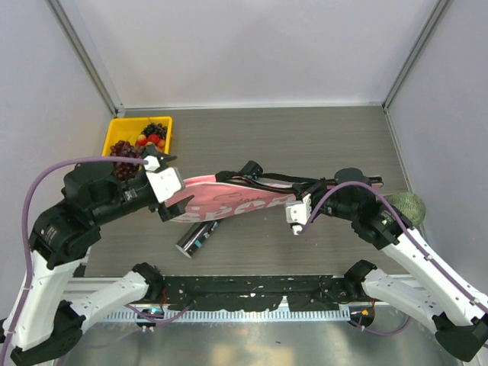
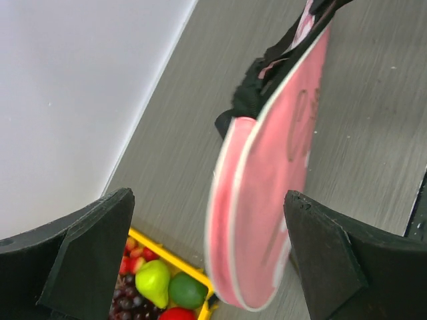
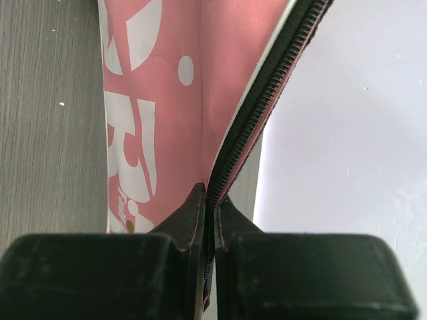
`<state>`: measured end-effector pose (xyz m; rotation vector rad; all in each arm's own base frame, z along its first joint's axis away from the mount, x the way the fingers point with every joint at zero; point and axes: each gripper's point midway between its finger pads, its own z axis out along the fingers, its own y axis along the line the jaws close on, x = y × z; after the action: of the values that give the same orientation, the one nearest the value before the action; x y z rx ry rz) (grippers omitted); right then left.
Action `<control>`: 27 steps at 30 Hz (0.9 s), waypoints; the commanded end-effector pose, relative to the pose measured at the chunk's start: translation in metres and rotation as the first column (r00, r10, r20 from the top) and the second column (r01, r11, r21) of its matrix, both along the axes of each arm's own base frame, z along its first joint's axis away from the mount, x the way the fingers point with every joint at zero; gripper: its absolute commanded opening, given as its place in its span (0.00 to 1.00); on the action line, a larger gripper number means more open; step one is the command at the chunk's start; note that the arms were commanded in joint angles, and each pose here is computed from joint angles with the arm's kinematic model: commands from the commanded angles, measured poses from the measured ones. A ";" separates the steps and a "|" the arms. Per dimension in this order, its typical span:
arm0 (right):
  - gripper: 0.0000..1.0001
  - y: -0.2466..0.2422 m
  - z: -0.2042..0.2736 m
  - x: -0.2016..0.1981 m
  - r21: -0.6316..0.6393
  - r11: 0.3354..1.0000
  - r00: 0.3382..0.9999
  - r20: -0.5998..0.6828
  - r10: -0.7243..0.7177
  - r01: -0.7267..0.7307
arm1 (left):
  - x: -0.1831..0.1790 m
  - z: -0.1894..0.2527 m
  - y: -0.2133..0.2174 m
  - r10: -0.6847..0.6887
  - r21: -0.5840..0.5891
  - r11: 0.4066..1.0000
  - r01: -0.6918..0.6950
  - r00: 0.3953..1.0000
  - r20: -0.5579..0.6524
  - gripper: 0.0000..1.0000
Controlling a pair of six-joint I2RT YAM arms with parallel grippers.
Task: Pack up the badminton gear
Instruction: Adjust the racket bag at the center of the board.
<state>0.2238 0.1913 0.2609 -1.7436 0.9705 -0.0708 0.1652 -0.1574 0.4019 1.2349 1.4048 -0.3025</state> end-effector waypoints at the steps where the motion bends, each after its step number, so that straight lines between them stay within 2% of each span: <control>1: 0.05 0.015 0.063 0.007 0.109 0.992 0.975 0.219 0.037 -0.062 | 0.013 -0.013 0.003 0.038 0.091 0.995 -0.036 0.999 -0.029 0.97; 6: 0.05 0.017 0.077 0.006 0.132 0.988 0.962 0.271 0.045 -0.083 | 0.007 -0.051 -0.012 -0.028 0.150 0.987 0.058 0.981 -0.194 0.93; 9: 0.05 0.018 0.072 0.013 0.099 0.993 0.965 0.260 0.034 -0.061 | -0.008 -0.061 -0.019 -0.079 0.134 0.983 0.123 0.953 -0.293 0.91; 13: 0.05 0.015 0.069 0.015 0.093 0.994 0.962 0.274 0.023 -0.050 | -0.013 -0.061 -0.018 -0.093 0.110 0.986 0.128 0.956 -0.277 0.95; 16: 0.05 0.013 0.075 0.017 0.112 0.993 0.950 0.312 0.001 -0.038 | -0.028 -0.055 -0.025 -0.148 0.045 0.984 0.171 0.936 -0.321 0.95; 19: 0.05 0.012 0.080 0.018 0.126 0.991 0.941 0.339 -0.009 -0.036 | -0.032 -0.071 -0.027 -0.140 0.047 0.984 0.172 0.909 -0.393 0.90; 22: 0.05 0.014 0.083 0.017 0.139 0.989 0.934 0.356 -0.005 -0.048 | -0.022 -0.090 -0.029 -0.100 0.072 0.987 0.142 0.906 -0.412 0.86; 25: 0.05 0.014 0.080 0.019 0.151 0.988 0.937 0.348 -0.017 -0.038 | -0.016 -0.096 -0.036 -0.096 0.048 0.991 0.128 0.901 -0.423 0.74; 27: 0.05 0.012 0.077 0.019 0.146 0.989 0.939 0.344 -0.025 -0.028 | -0.019 -0.097 -0.043 -0.129 0.012 0.989 0.149 0.891 -0.435 0.71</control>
<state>0.2381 0.2007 0.2696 -1.7156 0.8576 -0.1706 0.1438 -0.1823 0.3029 1.4039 1.7378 -0.5905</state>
